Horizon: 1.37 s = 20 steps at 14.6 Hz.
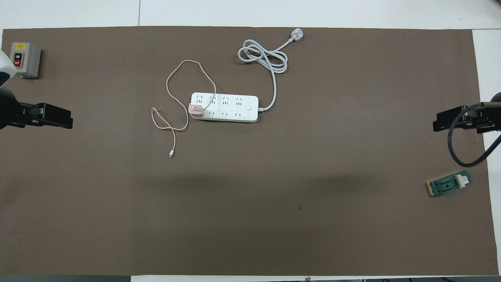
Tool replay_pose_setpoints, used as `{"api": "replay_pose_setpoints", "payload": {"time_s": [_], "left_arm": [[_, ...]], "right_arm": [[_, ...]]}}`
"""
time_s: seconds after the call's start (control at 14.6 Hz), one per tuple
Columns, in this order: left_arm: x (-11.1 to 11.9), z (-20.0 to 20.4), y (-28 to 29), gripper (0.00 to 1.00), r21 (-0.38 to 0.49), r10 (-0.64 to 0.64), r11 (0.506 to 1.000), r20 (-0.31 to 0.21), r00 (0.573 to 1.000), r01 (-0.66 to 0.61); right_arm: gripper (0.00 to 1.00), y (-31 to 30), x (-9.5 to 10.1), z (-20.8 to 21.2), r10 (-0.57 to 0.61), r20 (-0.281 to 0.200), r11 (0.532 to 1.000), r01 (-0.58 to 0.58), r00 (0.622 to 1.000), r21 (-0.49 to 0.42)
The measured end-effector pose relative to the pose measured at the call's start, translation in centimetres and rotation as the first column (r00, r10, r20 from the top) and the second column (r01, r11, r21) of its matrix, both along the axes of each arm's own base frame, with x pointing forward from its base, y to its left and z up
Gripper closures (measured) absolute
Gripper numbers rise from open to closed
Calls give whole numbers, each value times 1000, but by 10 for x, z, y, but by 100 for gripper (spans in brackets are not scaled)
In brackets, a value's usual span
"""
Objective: Unplug charger and place it aside
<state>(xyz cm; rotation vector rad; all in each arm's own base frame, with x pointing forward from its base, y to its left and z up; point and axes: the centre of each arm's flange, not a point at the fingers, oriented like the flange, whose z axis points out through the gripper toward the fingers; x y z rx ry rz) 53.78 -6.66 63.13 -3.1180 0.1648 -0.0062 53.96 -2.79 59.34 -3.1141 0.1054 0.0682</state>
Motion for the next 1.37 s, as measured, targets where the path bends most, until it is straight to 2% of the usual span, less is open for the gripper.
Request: {"api": "replay_pose_setpoints", "payload": {"time_s": [0.96,1.09,1.23,1.37], "left_arm": [[0,4,11,0,0,-66,998,6,998,66],[0,4,11,0,0,-65,998,6,998,65],[1,4,12,0,0,-63,998,7,998,63],[1,4,14,0,0,-60,998,7,998,60]], "right_arm": [[0,-7,0,0,-12,0,1000,12,1000,1],[0,-12,2,2,-22,24,1000,22,999,0],[0,-21,5,5,-50,62,999,50,997,1],[0,-19,6,5,-174,58,985,172,983,29]]}}
